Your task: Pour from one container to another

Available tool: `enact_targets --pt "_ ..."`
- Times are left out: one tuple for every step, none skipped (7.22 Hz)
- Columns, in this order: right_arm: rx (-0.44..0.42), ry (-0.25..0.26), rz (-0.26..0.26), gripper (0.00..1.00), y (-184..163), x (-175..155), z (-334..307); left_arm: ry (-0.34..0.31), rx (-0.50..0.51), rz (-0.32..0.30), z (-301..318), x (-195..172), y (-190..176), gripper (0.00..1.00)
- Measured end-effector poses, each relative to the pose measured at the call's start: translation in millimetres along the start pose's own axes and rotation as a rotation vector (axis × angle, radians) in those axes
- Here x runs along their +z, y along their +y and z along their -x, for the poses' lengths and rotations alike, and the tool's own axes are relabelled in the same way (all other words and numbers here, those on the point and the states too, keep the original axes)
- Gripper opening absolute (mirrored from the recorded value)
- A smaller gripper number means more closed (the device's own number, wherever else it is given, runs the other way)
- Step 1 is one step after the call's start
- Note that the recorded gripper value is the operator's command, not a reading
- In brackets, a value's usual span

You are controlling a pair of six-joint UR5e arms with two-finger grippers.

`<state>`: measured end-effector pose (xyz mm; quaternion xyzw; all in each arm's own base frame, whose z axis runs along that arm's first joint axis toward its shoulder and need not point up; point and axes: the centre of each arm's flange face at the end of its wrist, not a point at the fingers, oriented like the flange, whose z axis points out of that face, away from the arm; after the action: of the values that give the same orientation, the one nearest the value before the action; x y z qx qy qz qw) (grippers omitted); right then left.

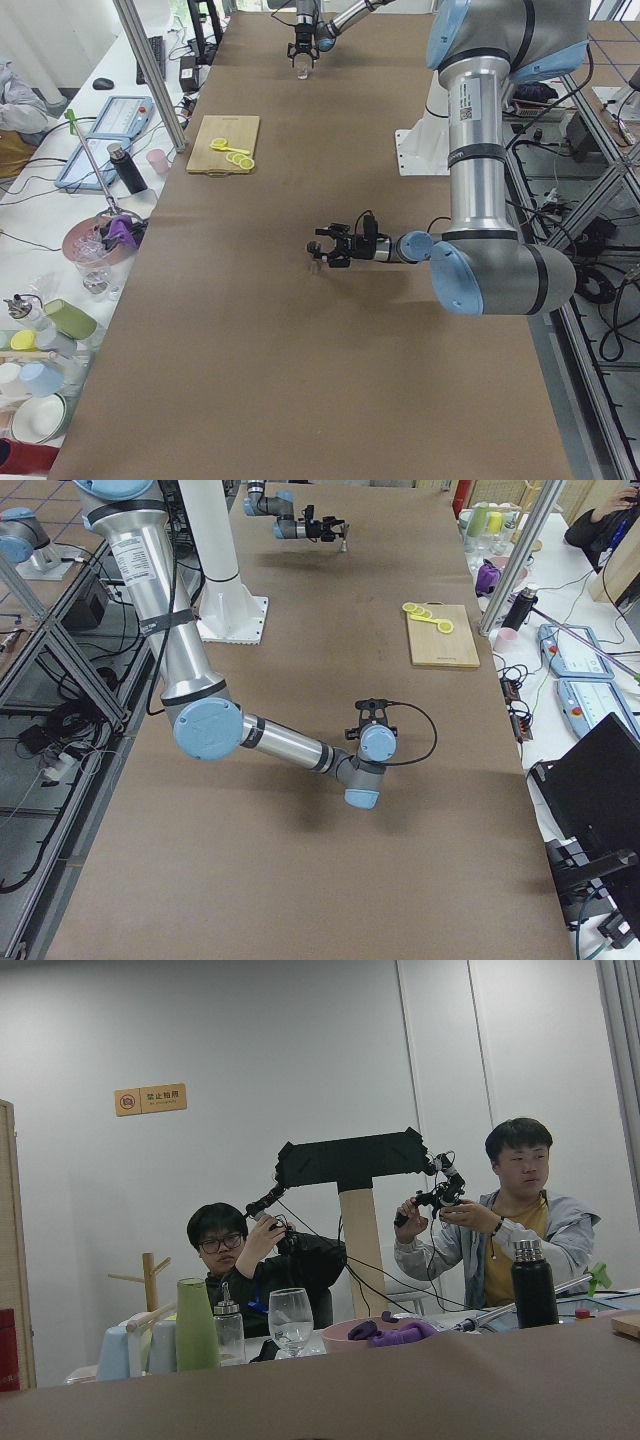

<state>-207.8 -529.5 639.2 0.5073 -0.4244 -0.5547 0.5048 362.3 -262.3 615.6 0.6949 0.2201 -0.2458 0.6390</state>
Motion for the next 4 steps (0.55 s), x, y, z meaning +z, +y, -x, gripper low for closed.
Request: enact_targets --pt "-0.007 0.003 -0.008 1.0 -8 1 -5 0.013 0.003 0.009 3 -6 -3 0.99" --pt "-0.012 0.007 -0.018 1.0 -19 3 -13 0.031 0.003 0.014 6 -11 -10 0.99" --pt "-0.002 0.012 -0.033 1.0 -34 6 -24 0.057 -0.006 0.016 3 -17 -19 0.99" --pt "0.032 0.022 -0.051 1.0 -53 8 -36 0.081 -0.028 0.021 -5 -24 -30 0.99"
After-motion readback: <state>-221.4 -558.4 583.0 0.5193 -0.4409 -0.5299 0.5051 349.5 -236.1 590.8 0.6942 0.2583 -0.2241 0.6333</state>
